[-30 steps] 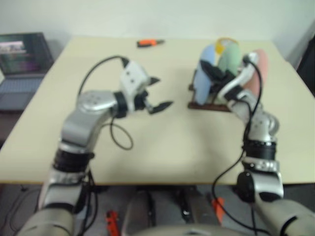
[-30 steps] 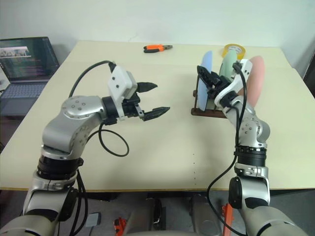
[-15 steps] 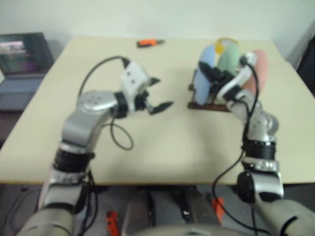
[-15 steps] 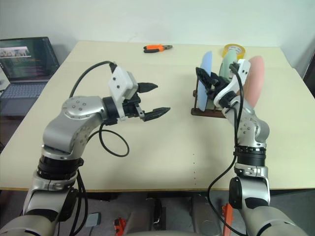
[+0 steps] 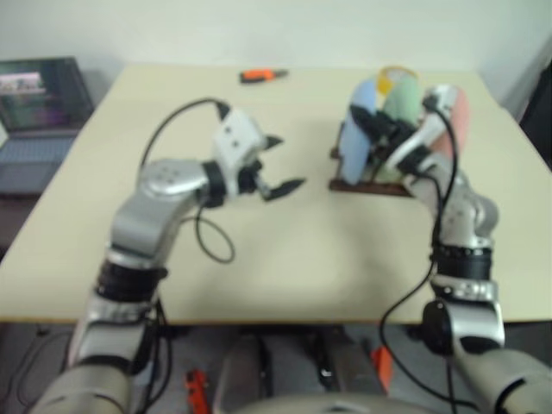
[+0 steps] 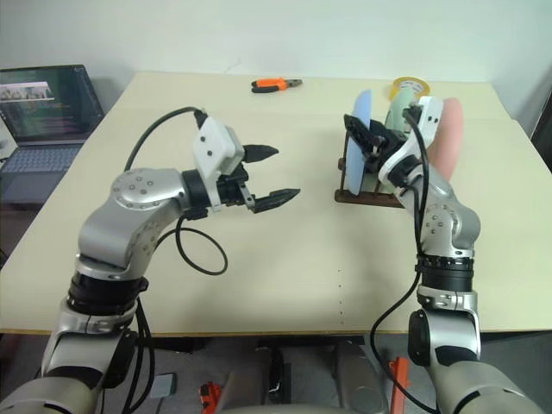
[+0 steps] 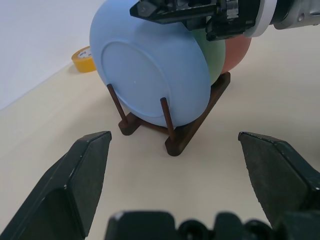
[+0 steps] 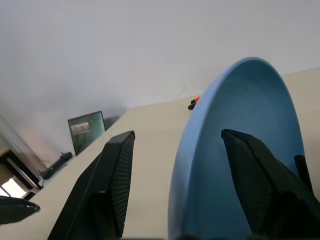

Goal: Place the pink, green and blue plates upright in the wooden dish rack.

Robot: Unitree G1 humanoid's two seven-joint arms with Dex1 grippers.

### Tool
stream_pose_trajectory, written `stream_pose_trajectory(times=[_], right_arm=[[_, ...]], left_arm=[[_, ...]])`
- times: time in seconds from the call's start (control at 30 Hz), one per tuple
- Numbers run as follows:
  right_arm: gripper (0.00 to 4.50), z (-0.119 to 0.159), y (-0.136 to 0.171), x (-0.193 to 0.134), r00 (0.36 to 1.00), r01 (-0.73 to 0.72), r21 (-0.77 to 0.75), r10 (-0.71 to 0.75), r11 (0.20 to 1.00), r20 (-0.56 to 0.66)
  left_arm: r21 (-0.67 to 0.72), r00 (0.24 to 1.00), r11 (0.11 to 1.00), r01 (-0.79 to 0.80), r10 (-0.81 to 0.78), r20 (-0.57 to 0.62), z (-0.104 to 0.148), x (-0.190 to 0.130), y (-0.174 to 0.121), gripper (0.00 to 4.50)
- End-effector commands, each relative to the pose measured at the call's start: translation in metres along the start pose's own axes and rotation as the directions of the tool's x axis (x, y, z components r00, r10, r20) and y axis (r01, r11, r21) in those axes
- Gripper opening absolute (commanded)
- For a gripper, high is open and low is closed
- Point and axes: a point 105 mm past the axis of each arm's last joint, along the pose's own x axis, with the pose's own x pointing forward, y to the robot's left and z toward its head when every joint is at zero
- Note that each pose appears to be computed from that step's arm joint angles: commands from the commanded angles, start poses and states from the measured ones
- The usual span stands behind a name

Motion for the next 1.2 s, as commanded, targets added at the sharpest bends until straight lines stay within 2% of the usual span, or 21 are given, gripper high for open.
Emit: stream_pose_trajectory(times=[0.03, 0.67, 0.93, 1.13, 1.2], right_arm=[[3.01, 0.016, 0.01, -0.003, 0.998, -0.031, -0.066, 0.034, 0.997, 0.047], [3.01, 0.03, 0.006, -0.027, 1.0, 0.002, -0.222, 0.005, 0.975, 0.031], [3.01, 0.042, 0.019, -0.039, 0.998, -0.041, -0.25, 0.054, 0.967, 0.045], [3.01, 0.069, 0.034, -0.064, 0.988, -0.128, -0.288, 0.148, 0.949, 0.051], [3.01, 0.08, 0.028, -0.078, 0.987, -0.135, -0.307, 0.157, 0.942, 0.046]], left_arm=[[0.048, 0.999, 0.999, 0.008, -0.01, 0.037, 0.013, 0.002, 0.0, 4.5], [0.055, 0.997, 0.997, 0.045, -0.048, 0.065, 0.016, 0.013, -0.002, 4.5], [0.057, 0.996, 0.997, 0.052, -0.056, 0.067, 0.014, 0.015, 0.001, 4.5], [0.044, 0.997, 0.998, 0.04, -0.043, 0.066, 0.011, 0.011, 0.007, 4.5], [0.047, 0.998, 0.999, 0.027, -0.029, 0.057, 0.009, 0.007, 0.013, 4.5]])
